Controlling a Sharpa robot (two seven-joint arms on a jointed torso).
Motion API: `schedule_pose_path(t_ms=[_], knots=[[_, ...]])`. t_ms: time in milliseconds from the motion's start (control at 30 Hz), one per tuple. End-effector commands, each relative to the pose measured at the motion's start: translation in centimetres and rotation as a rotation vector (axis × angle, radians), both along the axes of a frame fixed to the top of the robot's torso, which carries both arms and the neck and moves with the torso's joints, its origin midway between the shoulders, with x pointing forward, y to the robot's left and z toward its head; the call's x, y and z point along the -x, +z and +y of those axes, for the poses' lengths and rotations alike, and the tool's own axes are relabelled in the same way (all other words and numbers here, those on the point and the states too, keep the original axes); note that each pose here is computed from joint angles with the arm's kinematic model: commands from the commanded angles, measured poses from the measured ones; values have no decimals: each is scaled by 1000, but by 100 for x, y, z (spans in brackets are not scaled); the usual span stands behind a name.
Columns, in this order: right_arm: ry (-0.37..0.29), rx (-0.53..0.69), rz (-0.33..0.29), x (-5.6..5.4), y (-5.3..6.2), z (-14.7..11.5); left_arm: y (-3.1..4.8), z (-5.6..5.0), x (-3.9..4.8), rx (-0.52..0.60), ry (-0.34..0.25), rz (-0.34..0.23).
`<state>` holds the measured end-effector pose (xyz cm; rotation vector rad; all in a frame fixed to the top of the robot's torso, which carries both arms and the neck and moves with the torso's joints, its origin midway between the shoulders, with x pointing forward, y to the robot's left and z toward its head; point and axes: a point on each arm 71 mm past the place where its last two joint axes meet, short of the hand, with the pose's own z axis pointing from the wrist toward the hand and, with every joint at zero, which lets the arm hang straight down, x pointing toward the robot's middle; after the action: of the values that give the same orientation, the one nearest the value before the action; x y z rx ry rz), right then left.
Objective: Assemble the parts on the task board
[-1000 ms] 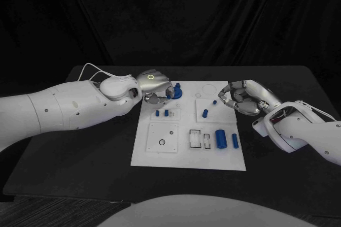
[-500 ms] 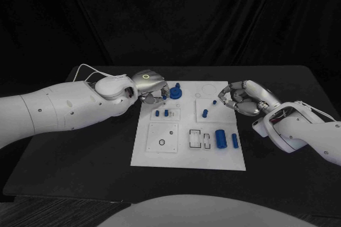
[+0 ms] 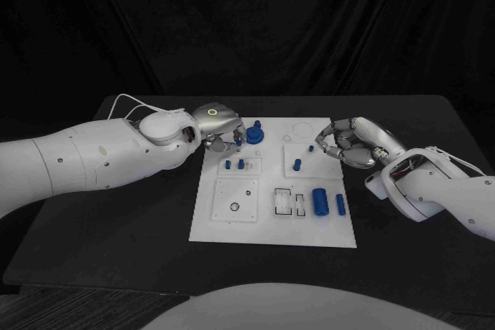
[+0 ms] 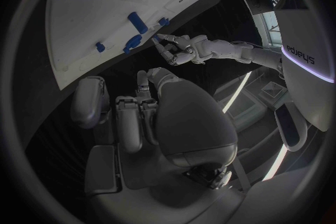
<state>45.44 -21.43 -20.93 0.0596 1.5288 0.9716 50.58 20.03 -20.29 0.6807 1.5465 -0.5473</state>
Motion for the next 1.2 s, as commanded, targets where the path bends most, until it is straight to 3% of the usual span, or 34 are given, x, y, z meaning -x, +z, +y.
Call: schedule_pose_path(t_ms=[33, 1200], knots=[[-8, 9, 15, 1, -22, -1, -25, -10, 1, -3, 3, 20], [-7, 14, 27, 1, -55, 6, -121, -20, 4, -27, 19, 59]])
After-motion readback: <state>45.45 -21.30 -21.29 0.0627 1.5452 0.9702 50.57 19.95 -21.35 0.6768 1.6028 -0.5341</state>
